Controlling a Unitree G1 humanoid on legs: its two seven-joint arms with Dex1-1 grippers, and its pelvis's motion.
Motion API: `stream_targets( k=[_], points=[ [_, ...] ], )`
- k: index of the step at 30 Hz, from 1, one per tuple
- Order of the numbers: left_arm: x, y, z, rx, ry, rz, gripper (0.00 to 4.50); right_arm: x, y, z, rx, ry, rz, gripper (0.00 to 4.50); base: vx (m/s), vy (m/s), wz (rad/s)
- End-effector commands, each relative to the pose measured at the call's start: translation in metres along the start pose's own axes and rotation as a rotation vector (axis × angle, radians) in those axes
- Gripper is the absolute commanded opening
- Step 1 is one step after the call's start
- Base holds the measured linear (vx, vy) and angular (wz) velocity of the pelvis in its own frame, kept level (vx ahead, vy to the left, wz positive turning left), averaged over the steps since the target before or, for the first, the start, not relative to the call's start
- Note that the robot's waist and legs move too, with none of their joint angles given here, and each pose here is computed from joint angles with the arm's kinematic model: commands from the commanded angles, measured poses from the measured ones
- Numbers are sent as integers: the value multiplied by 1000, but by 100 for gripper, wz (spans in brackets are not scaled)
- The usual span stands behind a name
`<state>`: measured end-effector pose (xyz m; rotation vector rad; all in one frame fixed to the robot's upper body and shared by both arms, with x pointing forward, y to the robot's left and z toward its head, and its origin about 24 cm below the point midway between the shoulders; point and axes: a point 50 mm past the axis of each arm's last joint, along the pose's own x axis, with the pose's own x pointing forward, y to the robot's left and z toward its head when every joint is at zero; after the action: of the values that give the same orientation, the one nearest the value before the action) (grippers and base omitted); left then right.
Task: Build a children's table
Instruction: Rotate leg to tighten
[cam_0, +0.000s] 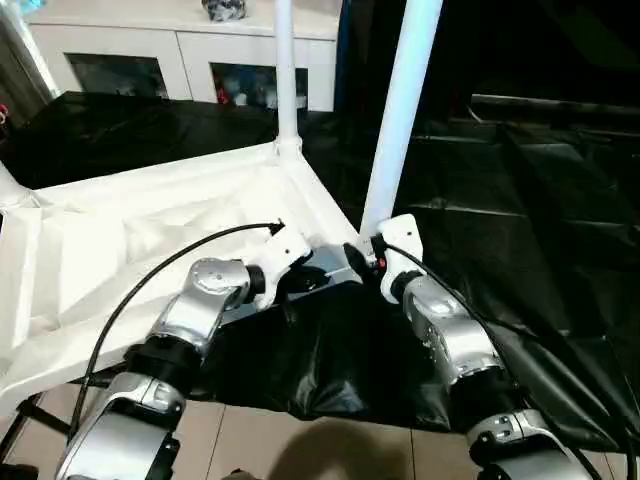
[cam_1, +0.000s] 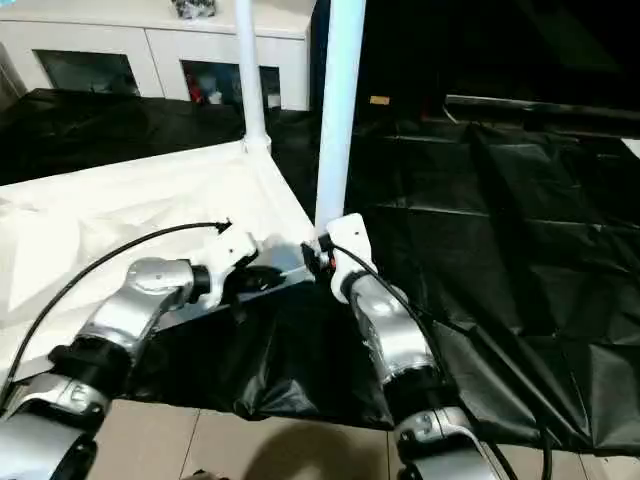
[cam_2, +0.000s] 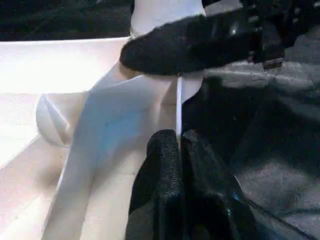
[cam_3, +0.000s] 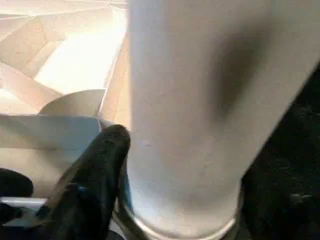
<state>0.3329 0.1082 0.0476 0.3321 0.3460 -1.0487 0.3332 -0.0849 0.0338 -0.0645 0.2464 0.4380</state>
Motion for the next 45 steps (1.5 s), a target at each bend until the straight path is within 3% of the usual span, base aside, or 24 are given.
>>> stream_targets(
  k=[1, 7, 10, 18, 29, 33, 38, 45],
  points=[
    [14, -11, 24, 13, -122, -41, 0, 4, 22, -5, 27, 24, 102, 356, 0, 0, 0],
    [2, -17, 14, 40, -96, -180, 0, -5, 15, -1, -34, 0, 224, 370, 0, 0, 0],
    [-12, -14, 6, 70, -58, -247, 0, -21, 10, -3, -110, 1, 418, 370, 0, 0, 0],
    [-31, -10, -3, 97, -19, -350, 0, -44, 1, 1, -179, 16, 649, 370, 0, 0, 0],
    [-45, -5, -6, 118, 23, -418, 0, -60, -2, 2, -247, 73, 831, 278, 0, 0, 0],
    [-46, -6, -8, 113, 18, -420, 0, -61, 1, 1, -256, 82, 845, 269, 0, 0, 0],
    [-38, -1, -6, 95, 0, -296, 0, -57, 4, -5, -235, 83, 779, 267, 0, 0, 0],
    [-19, -4, 0, 45, -21, -170, 0, -27, 8, -15, -105, 74, 401, 266, 0, 0, 0]
  ],
)
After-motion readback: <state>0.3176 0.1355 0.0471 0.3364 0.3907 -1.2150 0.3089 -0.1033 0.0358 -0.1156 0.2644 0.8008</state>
